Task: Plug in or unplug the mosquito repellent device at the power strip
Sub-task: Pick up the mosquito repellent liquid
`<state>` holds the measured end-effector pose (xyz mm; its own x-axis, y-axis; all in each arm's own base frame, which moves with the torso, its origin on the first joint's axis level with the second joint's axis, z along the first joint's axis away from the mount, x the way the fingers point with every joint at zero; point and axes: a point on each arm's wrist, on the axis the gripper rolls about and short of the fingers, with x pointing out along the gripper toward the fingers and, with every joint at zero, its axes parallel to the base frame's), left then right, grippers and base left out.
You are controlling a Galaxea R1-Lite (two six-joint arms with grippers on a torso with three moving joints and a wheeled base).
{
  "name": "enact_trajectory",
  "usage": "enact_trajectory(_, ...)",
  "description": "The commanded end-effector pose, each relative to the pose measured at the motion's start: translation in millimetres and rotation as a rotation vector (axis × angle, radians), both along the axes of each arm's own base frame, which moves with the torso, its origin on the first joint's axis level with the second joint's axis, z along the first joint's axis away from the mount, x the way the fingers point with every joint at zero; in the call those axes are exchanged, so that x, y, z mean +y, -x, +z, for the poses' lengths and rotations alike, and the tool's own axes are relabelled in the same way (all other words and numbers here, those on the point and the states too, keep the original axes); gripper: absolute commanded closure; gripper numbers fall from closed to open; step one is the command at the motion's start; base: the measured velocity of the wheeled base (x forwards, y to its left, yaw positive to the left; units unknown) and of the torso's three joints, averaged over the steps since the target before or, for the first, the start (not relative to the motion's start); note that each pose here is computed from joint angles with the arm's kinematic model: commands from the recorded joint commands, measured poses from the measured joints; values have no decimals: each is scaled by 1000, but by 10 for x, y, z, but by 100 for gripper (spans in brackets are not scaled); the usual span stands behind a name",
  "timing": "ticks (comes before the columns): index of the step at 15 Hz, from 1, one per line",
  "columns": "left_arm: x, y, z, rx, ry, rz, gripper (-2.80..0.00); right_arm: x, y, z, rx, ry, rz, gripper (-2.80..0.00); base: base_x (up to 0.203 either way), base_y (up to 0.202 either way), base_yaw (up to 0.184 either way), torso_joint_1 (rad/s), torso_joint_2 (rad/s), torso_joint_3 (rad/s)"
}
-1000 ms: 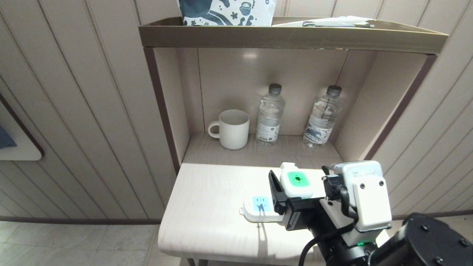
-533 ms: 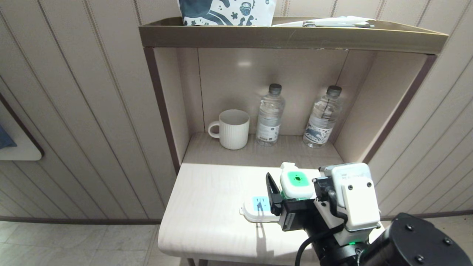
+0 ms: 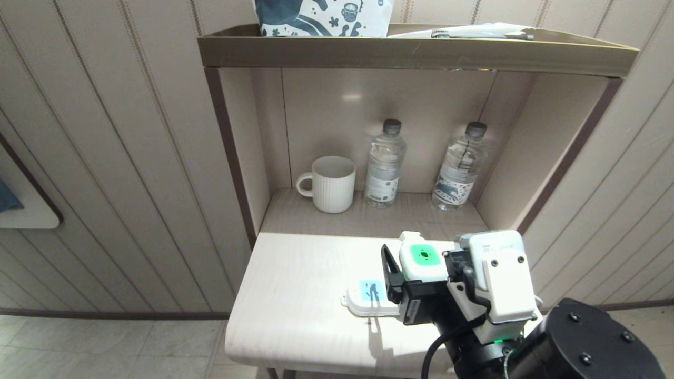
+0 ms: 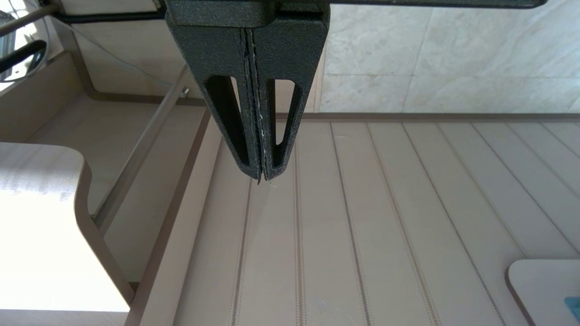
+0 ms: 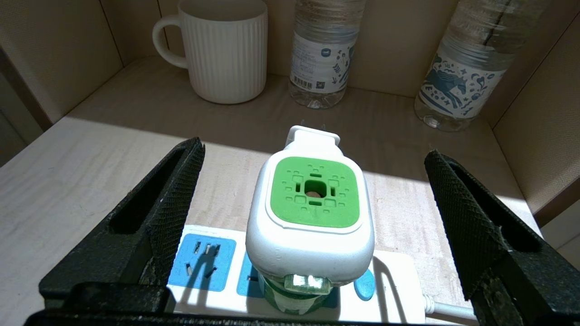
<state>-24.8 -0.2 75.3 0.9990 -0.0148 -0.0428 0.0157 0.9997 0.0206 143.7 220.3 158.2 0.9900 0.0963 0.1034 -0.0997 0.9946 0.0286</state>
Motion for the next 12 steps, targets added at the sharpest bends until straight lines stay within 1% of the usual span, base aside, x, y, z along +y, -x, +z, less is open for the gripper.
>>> enact_trajectory(1, 0, 0, 0, 0, 0, -1, 0, -4, -12, 24, -19, -34, -10, -280, 0, 0, 0, 0, 0, 0)
enact_trajectory(6, 0, 0, 0, 0, 0, -1, 0, 10, -20, -18, -11, -21, -9, -280, 0, 0, 0, 0, 0, 0)
enact_trajectory(12, 0, 0, 0, 0, 0, -1, 0, 14, -18, -16, -11, -23, -8, -280, 0, 0, 0, 0, 0, 0)
